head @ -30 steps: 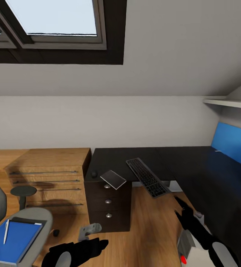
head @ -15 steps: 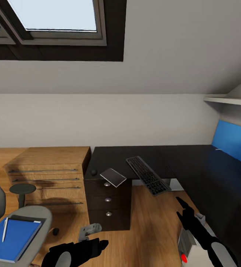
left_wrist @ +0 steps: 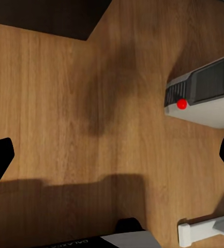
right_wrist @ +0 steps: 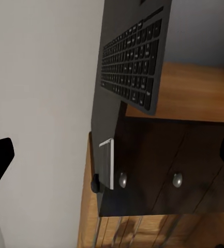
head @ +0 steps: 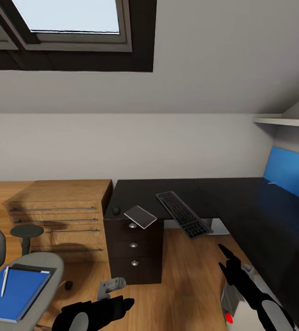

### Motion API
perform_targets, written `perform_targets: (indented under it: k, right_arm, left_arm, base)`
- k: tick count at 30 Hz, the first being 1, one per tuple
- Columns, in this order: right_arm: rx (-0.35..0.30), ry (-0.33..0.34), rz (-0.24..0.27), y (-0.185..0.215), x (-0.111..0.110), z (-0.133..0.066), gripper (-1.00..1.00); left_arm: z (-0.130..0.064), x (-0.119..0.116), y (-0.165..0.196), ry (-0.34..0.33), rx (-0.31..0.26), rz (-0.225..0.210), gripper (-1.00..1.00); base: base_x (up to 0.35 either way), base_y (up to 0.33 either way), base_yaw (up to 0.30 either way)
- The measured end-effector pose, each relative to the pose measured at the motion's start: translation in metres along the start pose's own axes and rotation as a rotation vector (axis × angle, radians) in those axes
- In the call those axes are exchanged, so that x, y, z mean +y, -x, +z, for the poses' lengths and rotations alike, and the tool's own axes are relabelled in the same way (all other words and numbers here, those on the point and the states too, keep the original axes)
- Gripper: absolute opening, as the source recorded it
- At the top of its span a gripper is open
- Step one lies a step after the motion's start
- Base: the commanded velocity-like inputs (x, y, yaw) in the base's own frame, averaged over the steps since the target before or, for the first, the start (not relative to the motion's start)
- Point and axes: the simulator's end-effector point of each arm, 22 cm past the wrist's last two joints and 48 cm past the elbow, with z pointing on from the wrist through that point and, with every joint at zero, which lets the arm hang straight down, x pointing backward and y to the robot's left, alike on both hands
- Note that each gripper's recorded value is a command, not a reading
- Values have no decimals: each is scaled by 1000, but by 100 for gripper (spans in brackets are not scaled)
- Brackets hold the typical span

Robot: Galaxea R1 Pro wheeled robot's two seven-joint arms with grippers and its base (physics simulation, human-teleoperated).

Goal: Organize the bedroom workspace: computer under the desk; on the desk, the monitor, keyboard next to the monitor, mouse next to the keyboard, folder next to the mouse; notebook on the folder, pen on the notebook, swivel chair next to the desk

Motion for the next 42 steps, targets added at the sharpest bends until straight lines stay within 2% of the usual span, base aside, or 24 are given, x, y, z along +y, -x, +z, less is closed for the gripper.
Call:
perform_targets:
  k: [42]
  right_arm:
    - [0, -5, -5, -11, -77, 5, 100]
  left_arm:
    - [56, 31, -43, -2, 0, -1, 100]
  base:
    - [0, 0, 0]
